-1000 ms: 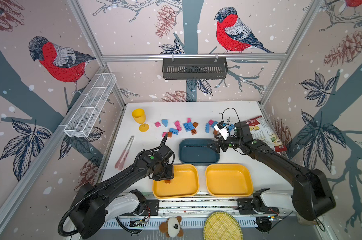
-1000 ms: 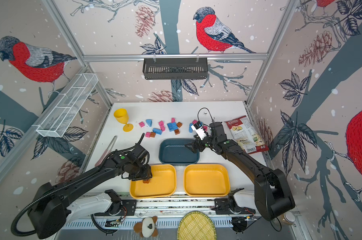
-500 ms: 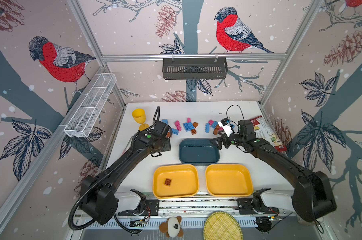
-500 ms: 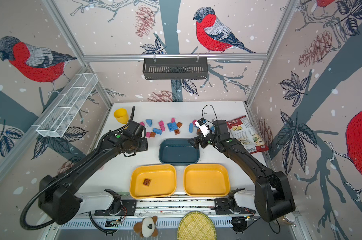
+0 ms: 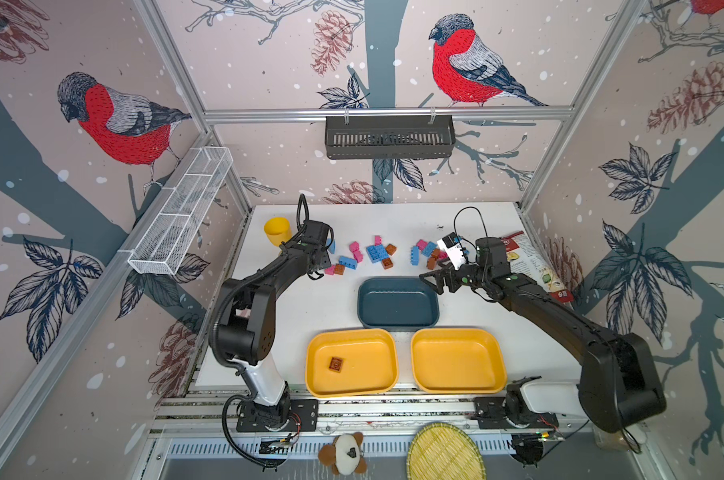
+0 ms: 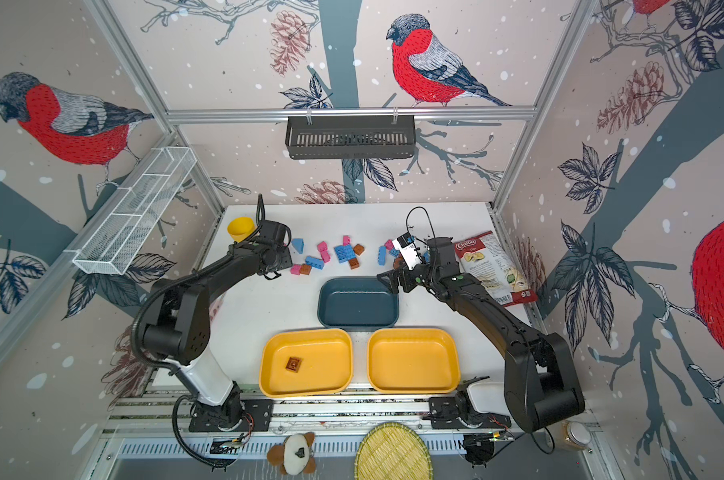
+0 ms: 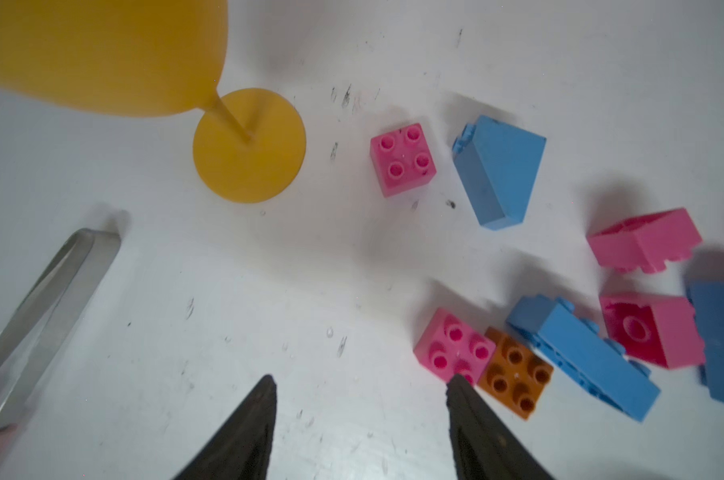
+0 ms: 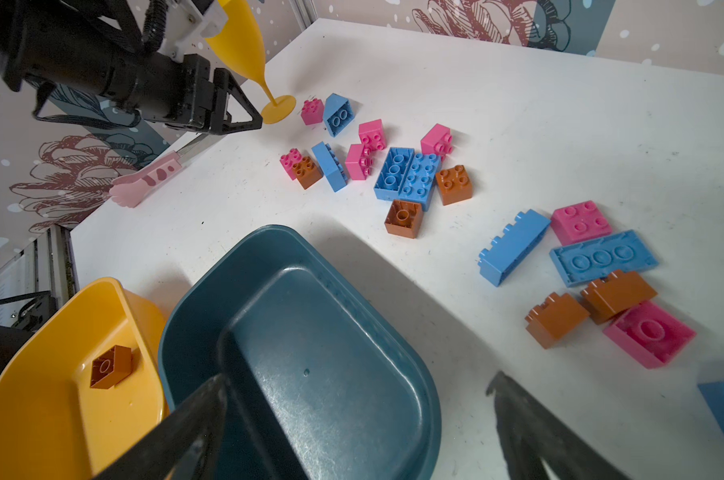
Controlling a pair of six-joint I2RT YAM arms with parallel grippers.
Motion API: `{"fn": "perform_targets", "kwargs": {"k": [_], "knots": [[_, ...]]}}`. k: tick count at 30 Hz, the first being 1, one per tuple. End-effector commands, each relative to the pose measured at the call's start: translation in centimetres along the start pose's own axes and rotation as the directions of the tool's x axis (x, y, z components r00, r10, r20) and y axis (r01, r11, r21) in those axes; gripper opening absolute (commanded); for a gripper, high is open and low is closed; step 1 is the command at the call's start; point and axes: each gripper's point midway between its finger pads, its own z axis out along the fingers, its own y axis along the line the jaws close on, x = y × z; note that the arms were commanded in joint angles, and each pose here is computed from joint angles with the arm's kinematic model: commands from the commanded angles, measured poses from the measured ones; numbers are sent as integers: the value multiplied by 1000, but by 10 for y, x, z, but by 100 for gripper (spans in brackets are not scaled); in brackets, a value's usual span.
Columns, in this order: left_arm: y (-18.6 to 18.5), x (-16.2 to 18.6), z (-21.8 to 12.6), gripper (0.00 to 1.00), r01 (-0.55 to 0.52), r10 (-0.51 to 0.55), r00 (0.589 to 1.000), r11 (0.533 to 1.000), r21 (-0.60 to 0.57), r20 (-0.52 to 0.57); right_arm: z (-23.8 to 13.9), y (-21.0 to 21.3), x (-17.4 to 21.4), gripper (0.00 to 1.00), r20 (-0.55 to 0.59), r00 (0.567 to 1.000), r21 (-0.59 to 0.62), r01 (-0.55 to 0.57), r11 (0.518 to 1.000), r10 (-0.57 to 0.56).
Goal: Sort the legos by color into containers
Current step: 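Move the left gripper back over the brick pile, then grasp the pink brick beside the goblet base with the left gripper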
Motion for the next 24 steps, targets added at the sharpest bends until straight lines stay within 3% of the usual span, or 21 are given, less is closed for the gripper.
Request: {"fn": "perform_targets", "kwargs": {"k": [1,10,24], "knots": [[-9,-22,22,65,64,-65,996,998,14,62,-1,-4,-7,99,27,1000,12,8,1000,-8],[-8,-33,73,65,104,-101,993,994,-46,58,-4,-7,-5,100,31,1000,21,-4,1000,3],[-21,-37,112,62,104,-104,995,995,-8,9,-13,-16,-3,100,37,999,50,-14,999,12]]}}
